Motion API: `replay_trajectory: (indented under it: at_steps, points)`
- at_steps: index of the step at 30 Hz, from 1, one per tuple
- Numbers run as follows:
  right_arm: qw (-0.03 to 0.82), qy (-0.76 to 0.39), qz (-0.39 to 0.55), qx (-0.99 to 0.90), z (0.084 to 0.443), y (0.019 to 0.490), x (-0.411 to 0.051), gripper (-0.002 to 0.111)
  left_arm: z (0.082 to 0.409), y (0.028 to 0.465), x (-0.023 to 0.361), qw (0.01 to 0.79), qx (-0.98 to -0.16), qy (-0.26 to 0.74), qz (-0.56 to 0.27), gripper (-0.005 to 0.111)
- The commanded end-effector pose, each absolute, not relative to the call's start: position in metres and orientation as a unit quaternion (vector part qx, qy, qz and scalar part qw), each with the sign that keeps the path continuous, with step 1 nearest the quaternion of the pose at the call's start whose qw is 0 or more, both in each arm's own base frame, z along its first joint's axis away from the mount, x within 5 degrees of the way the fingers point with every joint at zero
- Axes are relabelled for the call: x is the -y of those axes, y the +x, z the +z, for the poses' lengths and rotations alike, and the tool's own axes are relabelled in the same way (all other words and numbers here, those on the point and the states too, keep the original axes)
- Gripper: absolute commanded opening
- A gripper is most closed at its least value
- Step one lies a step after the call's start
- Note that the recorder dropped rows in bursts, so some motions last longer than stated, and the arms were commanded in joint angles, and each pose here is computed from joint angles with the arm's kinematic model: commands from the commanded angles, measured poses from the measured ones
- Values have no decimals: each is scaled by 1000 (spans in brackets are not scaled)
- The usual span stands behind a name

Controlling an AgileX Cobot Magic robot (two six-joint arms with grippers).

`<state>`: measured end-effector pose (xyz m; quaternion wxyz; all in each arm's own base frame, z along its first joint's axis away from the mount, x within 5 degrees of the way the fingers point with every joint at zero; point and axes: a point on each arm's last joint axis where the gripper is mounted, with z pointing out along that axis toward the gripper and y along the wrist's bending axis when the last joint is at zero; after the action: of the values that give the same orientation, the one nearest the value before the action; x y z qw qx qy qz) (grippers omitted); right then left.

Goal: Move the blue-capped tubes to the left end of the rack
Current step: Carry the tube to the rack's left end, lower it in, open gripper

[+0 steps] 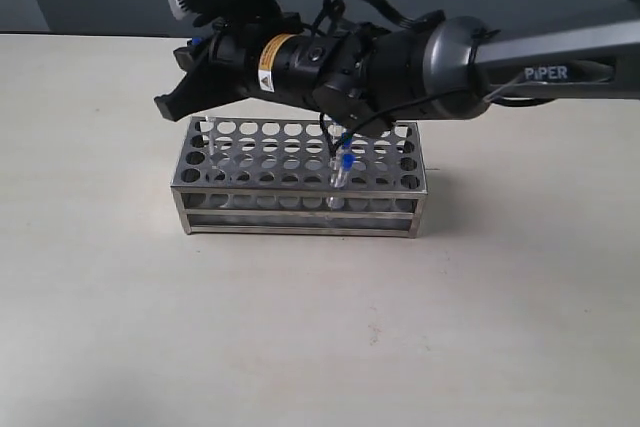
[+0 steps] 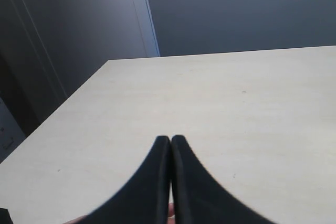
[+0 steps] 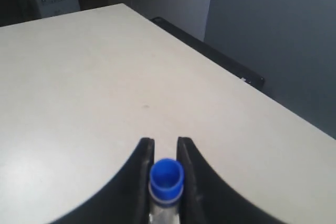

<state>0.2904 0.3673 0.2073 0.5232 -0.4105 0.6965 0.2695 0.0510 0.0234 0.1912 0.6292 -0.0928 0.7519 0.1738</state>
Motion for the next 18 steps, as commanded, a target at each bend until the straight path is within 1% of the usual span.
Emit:
replay_trajectory:
  at_steps: [1,5,15,18]
  points:
    - [515,-424,269,-695,197,287,-375,-1,193,51,-23,633,-749,-91,174,1]
    - [516,-426,274,-691,192,288,-377,-1,193,51,-23,633,-749,-91,174,1]
    - [535,-430,269,-675,199,296,-381,-1,193,51,-23,633,-749,-91,174,1]
    - [525,-433,259,-686,192,299,-383,-1,193,51,-23,633,-749,-91,174,1]
